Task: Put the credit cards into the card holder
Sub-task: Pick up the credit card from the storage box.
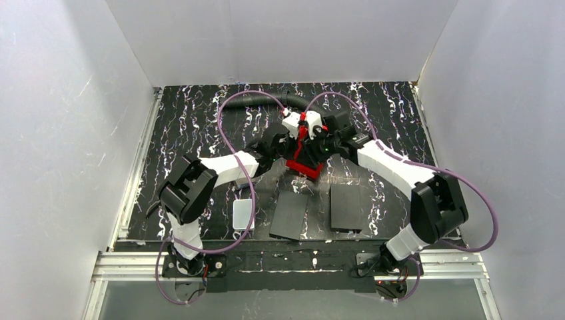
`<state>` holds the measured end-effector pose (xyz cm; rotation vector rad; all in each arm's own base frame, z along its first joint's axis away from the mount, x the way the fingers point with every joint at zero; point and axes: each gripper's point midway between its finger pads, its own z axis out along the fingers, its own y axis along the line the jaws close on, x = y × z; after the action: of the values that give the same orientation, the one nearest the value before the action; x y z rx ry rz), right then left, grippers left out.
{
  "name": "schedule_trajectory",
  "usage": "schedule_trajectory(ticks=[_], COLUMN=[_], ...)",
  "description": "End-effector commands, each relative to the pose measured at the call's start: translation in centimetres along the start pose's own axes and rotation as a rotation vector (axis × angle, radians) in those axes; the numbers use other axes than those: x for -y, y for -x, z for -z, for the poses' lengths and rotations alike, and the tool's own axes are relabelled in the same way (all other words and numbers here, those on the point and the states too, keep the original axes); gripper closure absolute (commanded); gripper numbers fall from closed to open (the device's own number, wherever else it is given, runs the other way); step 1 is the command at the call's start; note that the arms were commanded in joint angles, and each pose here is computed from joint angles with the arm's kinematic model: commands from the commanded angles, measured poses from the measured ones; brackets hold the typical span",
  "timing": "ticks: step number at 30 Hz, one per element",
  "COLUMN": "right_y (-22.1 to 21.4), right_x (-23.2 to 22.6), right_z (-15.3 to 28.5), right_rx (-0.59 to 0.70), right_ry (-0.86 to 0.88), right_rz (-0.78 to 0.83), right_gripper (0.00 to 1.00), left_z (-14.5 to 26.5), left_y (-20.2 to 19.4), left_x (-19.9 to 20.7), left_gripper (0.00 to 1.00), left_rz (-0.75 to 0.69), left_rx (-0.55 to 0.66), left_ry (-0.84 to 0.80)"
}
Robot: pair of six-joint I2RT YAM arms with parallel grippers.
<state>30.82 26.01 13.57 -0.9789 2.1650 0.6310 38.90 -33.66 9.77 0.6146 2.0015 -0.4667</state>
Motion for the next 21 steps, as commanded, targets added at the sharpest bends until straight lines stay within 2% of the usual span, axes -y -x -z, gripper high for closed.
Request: schedule_trajectory(ticks=[1, 4, 9, 13, 15, 17, 21], right_y=[-0.1, -0.8, -1.0, -0.1, 0.6, 0.7, -0.1], right_x=[2.1, 3.7, 4.0, 3.1, 3.0, 2.5, 1.4], right_z=[-1.2, -1.7, -2.5, -0.9, 0.3, 1.0, 0.6], right_rx=[-0.066, -0.139, -0.181, -0.027, 0.092, 0.149, 0.116], right_ry=[-0.083, -0.144, -0.121, -0.125, -0.156, -0.151, -0.051], right_rz=[0.089, 0.104, 0.139, 0.240, 0.345, 0.447, 0.597], right_gripper=[0.48, 0.44, 0.43, 0.38, 0.30, 0.26, 0.23], left_z=[1.4, 1.3, 1.6, 1.8, 2.0, 2.1, 2.1], left_y=[7.1, 6.5, 6.6, 6.9, 6.8, 6.6, 6.2], left_x=[0.4, 0.3, 0.3, -0.2, -0.4, -0.3, 0.0], left_gripper=[1.00, 1.00, 1.00, 1.00, 1.00, 1.00, 1.00], left_rz=[-0.024, -0.031, -0.032, -0.035, -0.028, -0.021, -0.001], left_rx=[0.273, 0.290, 0.335, 0.340, 0.336, 0.323, 0.301], left_ry=[-0.005, -0.004, 0.005, 0.048, 0.069, 0.068, 0.062])
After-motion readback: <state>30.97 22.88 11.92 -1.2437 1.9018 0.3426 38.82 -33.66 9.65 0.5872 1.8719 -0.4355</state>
